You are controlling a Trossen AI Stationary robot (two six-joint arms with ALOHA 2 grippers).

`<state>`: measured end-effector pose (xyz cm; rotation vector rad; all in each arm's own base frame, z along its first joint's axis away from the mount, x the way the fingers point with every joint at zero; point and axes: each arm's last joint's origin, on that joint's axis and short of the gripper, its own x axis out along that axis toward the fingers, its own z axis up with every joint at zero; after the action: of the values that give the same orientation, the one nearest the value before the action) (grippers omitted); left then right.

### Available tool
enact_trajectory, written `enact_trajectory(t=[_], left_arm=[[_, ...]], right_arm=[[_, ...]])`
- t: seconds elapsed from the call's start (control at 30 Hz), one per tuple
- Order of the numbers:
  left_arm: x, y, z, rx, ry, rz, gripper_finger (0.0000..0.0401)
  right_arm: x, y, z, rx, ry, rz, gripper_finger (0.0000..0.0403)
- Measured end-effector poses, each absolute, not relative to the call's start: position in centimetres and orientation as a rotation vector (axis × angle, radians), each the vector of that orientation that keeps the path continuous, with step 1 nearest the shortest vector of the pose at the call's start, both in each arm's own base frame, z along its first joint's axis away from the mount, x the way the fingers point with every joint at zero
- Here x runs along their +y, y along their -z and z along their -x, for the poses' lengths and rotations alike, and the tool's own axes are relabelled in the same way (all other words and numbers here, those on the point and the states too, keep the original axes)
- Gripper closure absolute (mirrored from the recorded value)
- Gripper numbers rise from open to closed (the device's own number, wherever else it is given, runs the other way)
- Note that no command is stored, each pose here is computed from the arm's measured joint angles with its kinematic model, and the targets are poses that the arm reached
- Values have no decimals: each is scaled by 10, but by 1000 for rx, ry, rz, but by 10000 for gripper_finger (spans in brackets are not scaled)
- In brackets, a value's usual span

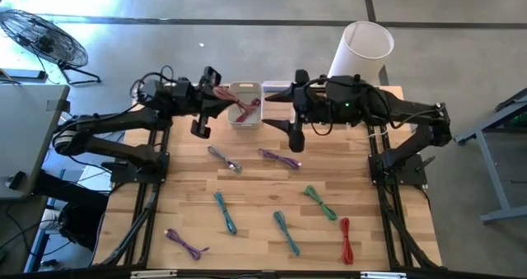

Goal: Pick & Place USB Port
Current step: Put the light pink USB cable into the transparent bin

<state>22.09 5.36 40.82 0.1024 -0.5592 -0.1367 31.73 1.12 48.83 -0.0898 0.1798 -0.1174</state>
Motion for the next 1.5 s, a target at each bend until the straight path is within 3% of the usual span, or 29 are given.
enact_trajectory(t=[0.37,1.5], left_arm=[[54,-396,-243,-576,197,-107,394],[51,-392,-250,-568,270,-107,394]], right_arm=[[13,-471,-335,259,108,138,143],[4,-453,-360,278,60,152,143]])
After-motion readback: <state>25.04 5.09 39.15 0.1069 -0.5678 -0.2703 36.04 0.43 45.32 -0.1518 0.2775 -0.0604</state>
